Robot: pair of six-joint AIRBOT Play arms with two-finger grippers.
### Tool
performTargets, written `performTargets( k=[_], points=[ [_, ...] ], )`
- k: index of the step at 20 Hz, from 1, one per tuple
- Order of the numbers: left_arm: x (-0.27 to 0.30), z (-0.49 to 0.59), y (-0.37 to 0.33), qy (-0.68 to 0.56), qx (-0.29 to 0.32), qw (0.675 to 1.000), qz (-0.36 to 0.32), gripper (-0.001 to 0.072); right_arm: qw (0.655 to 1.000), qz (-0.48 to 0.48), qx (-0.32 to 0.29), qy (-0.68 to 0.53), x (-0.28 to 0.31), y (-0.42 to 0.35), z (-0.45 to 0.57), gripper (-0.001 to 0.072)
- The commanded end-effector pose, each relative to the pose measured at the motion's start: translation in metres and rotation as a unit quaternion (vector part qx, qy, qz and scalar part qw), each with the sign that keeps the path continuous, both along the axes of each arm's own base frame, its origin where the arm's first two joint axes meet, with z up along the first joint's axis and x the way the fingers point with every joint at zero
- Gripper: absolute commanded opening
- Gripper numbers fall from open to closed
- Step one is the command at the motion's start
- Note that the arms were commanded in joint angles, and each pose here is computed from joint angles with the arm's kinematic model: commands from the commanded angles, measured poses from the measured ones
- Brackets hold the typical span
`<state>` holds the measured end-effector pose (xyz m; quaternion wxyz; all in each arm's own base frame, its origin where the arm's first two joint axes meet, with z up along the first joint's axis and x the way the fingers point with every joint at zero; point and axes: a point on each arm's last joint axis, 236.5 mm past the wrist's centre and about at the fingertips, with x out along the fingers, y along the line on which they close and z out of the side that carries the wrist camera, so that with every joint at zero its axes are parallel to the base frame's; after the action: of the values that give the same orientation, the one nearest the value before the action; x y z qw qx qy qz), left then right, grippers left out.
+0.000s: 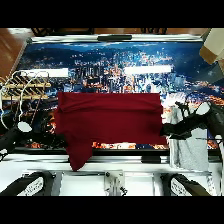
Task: Fold the shirts.
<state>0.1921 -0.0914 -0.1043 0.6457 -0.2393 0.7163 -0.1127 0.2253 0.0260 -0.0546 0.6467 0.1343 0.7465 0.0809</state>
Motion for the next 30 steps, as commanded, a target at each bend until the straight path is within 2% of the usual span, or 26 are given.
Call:
performTargets(
  k=[1, 5, 10, 12, 13, 16, 17, 18, 19, 23, 27, 30],
  points=[
    [0.003, 0.0, -0.001, -0.008, 0.001, 1.0, -0.001, 0.0032, 0.999, 0.003, -0.038, 0.002, -0.01, -0.005, -0.027, 0.0654],
    [0.004, 0.0, -0.001, -0.012, 0.001, 1.0, -0.008, 0.0032, 0.998, -0.008, -0.055, -0.006, -0.001, -0.008, -0.039, 0.0654],
    [0.004, 0.001, -0.001, -0.015, 0.001, 1.0, -0.008, 0.0032, 0.999, -0.015, -0.032, 0.029, -0.004, 0.002, -0.058, 0.0654],
    [0.004, 0.001, -0.001, -0.016, 0.001, 1.0, -0.008, 0.0032, 0.999, -0.019, -0.031, 0.023, -0.001, 0.003, -0.058, 0.0625],
    [0.006, 0.001, 0.0, -0.018, 0.002, 1.0, -0.007, 0.0032, 0.999, -0.021, -0.028, 0.022, 0.0, 0.004, -0.058, 0.0539],
    [0.018, 0.006, 0.002, -0.041, 0.006, 0.999, -0.014, 0.0032, 1.0, -0.015, -0.008, 0.024, -0.002, 0.013, -0.055, 0.0201],
    [0.027, 0.013, 0.004, -0.057, 0.007, 0.998, -0.02, 0.0032, 1.0, -0.01, -0.006, 0.027, -0.004, 0.013, -0.053, 0.0131],
    [0.039, 0.021, 0.007, -0.074, 0.01, 0.997, -0.022, 0.0032, 1.0, 0.003, -0.003, 0.022, -0.001, 0.014, -0.048, 0.0129],
    [0.052, 0.032, 0.013, -0.09, 0.015, 0.996, -0.02, 0.0032, 1.0, 0.014, -0.003, 0.008, 0.005, 0.013, -0.041, 0.0073],
    [0.109, 0.094, 0.043, -0.171, 0.034, 0.985, -0.002, 0.0031, 0.993, 0.014, -0.019, -0.113, 0.072, 0.005, 0.01, 0.0071],
    [0.171, 0.134, 0.066, -0.264, 0.067, 0.962, 0.013, 0.0032, 0.972, -0.029, -0.035, -0.232, 0.149, -0.006, 0.048, 0.007],
    [0.213, 0.124, 0.072, -0.271, 0.067, 0.96, 0.027, 0.0032, 0.963, -0.053, -0.021, -0.263, 0.189, -0.004, 0.048, 0.007]
  ],
)
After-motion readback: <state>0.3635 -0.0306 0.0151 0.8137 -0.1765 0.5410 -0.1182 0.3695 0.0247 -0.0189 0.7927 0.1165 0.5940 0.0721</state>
